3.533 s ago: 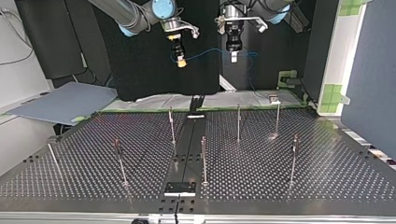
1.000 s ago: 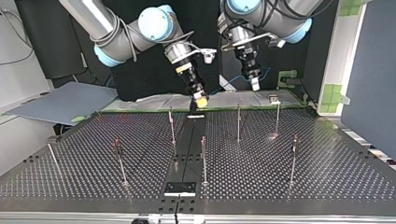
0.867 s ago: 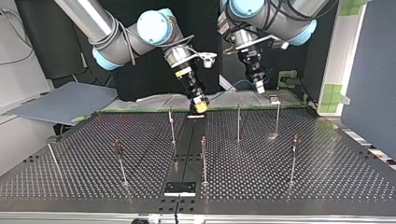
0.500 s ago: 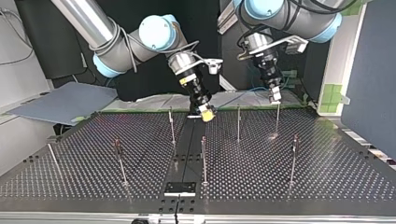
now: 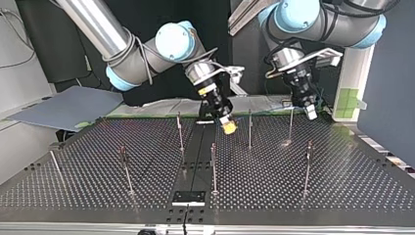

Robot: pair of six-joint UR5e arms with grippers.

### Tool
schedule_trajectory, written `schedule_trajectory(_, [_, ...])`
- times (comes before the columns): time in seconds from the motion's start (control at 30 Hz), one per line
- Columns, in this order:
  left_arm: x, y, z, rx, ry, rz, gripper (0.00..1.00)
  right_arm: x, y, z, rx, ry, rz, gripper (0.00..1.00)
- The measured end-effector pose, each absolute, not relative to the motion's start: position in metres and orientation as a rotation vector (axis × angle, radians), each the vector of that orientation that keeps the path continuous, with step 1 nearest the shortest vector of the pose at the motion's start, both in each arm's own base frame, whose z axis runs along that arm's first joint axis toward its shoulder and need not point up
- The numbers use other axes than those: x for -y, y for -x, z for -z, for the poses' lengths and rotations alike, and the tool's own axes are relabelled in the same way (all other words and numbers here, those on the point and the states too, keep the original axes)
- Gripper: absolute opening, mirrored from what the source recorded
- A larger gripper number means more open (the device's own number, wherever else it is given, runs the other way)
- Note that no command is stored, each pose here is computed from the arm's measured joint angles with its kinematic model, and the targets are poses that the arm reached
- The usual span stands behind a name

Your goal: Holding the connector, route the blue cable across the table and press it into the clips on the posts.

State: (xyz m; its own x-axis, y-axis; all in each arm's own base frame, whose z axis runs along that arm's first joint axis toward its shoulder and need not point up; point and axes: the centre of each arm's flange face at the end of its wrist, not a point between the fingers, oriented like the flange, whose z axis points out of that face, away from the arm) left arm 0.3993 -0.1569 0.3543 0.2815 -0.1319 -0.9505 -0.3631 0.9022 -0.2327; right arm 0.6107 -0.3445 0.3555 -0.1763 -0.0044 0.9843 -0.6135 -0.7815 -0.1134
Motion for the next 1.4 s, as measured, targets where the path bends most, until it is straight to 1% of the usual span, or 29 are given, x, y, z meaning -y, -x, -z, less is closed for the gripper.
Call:
schedule_trajectory(0.17, [0.152,-0.409,-0.360,-1.275,0.454,-0.157,0.00,0.349,-0.617,-0.374,0.700,-1.667,-2.026,0.00])
schedule_trajectory(0.53, [0.138,-0.433,-0.375,-1.243,0.465,-0.159,0.00,0.359,-0.633,-0.381,0.699,-1.681,-2.020,0.00])
schedule_trajectory(0.77, [0.128,-0.455,-0.368,-1.264,0.463,-0.174,0.00,0.371,-0.644,-0.385,0.691,-1.659,-2.032,0.00])
schedule_trajectory(1.13, [0.099,-0.475,-0.359,-1.271,0.464,-0.185,0.00,0.384,-0.661,-0.365,0.694,-1.679,-2.017,0.00])
schedule_trajectory(1.4, [0.077,-0.486,-0.364,-1.232,0.460,-0.160,0.00,0.384,-0.669,-0.367,0.681,-1.676,-2.026,0.00])
